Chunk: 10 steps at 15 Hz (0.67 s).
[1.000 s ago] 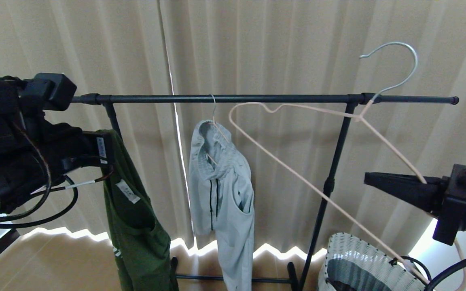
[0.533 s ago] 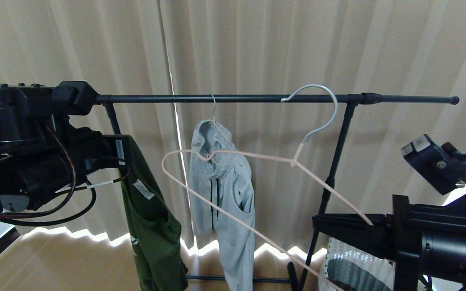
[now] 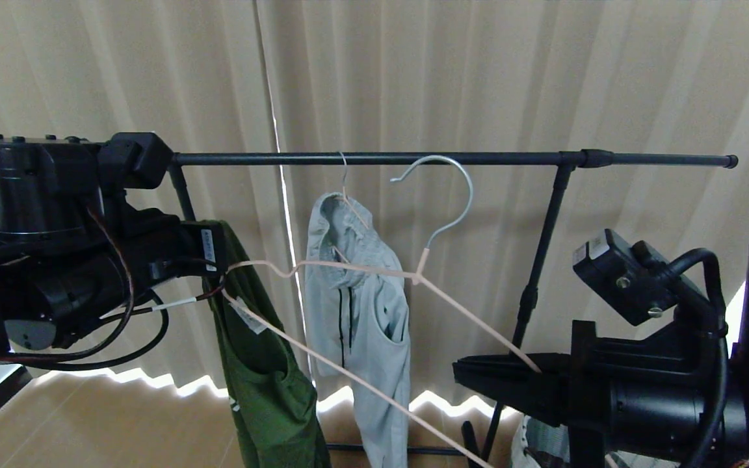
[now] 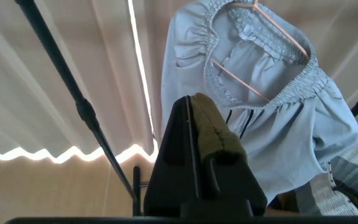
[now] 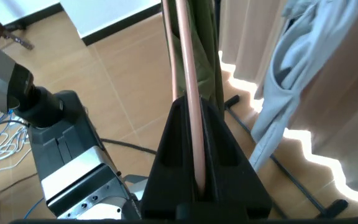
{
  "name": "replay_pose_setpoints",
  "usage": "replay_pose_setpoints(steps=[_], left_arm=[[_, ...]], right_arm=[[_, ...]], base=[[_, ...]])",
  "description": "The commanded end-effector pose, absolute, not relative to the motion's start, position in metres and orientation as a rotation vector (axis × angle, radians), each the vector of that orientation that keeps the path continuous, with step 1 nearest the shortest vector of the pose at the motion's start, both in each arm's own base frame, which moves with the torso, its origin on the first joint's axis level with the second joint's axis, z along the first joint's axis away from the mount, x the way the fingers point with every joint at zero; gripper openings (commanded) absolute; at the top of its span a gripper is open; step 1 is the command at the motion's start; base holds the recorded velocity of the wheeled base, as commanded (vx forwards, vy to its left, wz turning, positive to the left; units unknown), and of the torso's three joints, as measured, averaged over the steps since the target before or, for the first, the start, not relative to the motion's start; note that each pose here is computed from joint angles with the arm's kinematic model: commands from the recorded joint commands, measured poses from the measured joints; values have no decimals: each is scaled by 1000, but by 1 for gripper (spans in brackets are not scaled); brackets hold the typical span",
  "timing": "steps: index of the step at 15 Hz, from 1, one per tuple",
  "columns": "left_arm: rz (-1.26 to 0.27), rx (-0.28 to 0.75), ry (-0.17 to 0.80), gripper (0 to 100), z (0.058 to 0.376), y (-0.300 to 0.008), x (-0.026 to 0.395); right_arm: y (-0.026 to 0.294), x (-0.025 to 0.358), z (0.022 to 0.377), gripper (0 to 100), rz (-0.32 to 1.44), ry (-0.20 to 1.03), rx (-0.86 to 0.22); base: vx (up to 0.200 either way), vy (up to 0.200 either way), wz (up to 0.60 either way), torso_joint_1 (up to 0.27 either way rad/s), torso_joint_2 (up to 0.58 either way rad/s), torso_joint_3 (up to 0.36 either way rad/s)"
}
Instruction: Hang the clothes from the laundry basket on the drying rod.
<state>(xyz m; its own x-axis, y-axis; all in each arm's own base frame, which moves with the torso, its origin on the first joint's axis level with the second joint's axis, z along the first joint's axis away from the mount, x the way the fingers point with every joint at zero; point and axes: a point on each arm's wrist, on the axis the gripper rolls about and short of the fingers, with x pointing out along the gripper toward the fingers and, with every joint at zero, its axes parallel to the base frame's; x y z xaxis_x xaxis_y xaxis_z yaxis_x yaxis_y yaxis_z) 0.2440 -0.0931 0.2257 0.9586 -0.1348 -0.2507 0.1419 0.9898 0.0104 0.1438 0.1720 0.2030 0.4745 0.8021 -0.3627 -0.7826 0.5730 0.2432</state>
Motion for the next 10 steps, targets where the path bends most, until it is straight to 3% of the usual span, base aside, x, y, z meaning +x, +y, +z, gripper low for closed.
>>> replay_pose_setpoints(steps=[1, 6, 10], left_arm=[[-145, 27, 248, 0, 227, -94, 243], [-126, 30, 248, 0, 227, -93, 241], [-79, 38, 247, 0, 226, -93, 241]], right_arm=[[178, 147, 201, 0, 975, 482, 40], [189, 157, 202, 0, 944, 478, 37], [211, 177, 204, 0, 851, 506, 120]], base=[[0, 0, 0, 0, 0, 0], [0, 0, 0, 0, 0, 0], [0, 0, 0, 0, 0, 0]])
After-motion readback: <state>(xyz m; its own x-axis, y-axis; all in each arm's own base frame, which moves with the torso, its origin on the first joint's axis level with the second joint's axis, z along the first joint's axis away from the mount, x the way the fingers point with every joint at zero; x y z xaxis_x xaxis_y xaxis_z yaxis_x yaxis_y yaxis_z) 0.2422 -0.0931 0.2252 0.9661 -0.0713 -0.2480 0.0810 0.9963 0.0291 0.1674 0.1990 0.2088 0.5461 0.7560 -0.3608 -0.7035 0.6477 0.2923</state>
